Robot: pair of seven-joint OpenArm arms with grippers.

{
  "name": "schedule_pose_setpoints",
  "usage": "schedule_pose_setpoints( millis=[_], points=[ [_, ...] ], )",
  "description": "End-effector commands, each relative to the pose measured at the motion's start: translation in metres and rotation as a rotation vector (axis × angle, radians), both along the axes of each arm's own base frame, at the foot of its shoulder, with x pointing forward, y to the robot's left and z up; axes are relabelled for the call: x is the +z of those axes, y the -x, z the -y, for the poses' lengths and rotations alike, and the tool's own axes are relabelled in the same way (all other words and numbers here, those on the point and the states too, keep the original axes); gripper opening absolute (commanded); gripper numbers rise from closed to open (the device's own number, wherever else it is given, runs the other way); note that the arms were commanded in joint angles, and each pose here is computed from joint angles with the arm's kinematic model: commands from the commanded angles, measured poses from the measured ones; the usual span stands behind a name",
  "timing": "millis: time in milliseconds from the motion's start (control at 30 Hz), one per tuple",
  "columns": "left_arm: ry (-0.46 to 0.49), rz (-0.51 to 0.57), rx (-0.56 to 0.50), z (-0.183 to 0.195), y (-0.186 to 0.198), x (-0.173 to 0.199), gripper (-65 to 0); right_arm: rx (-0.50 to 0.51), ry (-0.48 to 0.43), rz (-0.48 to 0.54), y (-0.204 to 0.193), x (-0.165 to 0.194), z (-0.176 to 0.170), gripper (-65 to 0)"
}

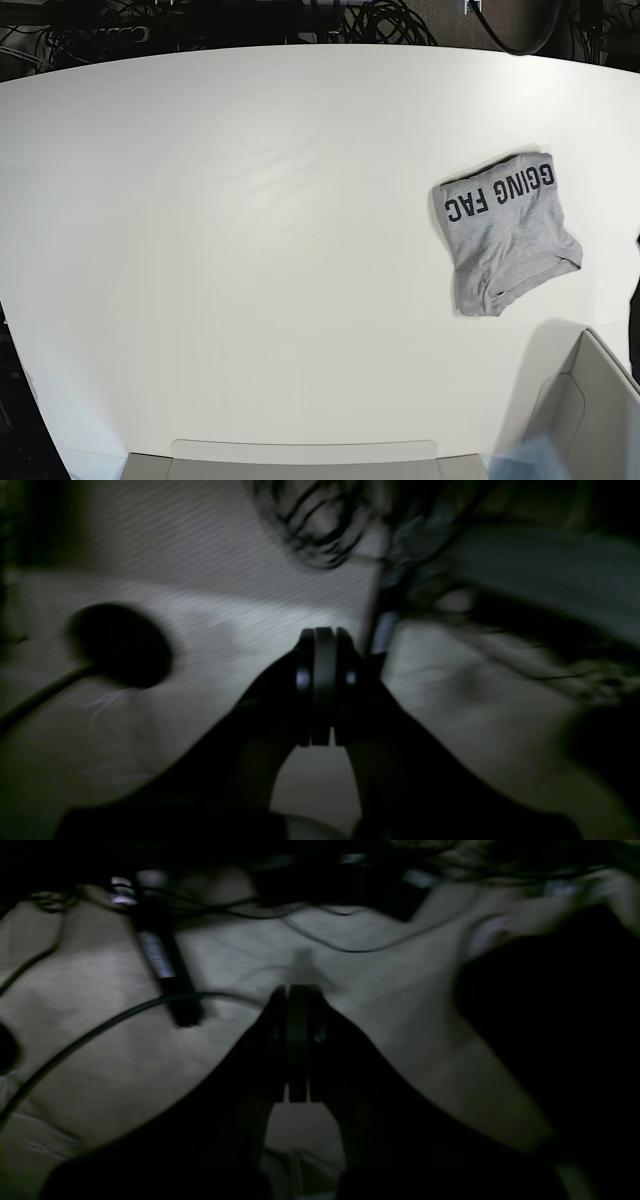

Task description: Fold the T-shirt properly

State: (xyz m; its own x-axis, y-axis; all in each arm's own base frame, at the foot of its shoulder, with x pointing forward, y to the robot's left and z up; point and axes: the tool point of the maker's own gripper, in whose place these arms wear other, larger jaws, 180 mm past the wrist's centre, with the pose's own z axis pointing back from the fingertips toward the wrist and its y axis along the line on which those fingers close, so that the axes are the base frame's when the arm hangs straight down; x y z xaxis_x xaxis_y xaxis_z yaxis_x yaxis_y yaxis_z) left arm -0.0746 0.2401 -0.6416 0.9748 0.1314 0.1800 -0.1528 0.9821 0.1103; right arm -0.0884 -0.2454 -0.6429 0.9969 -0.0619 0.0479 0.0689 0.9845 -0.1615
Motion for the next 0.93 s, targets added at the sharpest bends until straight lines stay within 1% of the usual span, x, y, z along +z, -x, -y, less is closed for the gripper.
schedule_pose_setpoints(
  millis=[0, 67, 133, 233, 367, 433, 633, 800, 900],
  points=[
    [-0.073, 0.016, -0.032, -0.018, -0.007, 0.003, -65.0, 0.013, 0.025, -0.030, 0.007, 0.002, 0.007, -65.0],
    [-0.183, -0.017, -0.093, -0.035, -0.004, 0.007, -65.0, 0.050, 0.069, -0.049, -0.002, 0.001, 0.015, -65.0],
    [-0.221, -0.028, -0.141, -0.039, -0.004, 0.009, -65.0, 0.076, 0.101, -0.043, -0.009, 0.002, 0.022, -65.0],
    [-0.223, -0.026, -0.143, -0.039, -0.005, 0.009, -65.0, 0.117, 0.114, -0.046, -0.020, 0.002, 0.027, -65.0],
    [-0.222, -0.027, -0.146, -0.039, -0.005, 0.009, -65.0, 0.172, 0.106, -0.048, -0.024, 0.001, 0.024, -65.0],
    [-0.222, -0.025, -0.144, -0.039, -0.006, 0.009, -65.0, 0.173, 0.104, -0.034, -0.035, -0.001, 0.022, -65.0],
    [-0.209, 0.014, -0.133, -0.026, -0.031, 0.003, -65.0, 0.164, 0.065, -0.059, -0.026, -0.005, 0.008, -65.0],
    [-0.168, 0.017, -0.126, 0.001, -0.031, -0.002, -65.0, 0.163, 0.063, -0.049, -0.034, -0.006, 0.007, -65.0],
    [-0.162, 0.017, -0.124, 0.005, -0.031, -0.003, -65.0, 0.163, 0.065, -0.032, -0.045, -0.007, 0.007, -65.0]
  ],
)
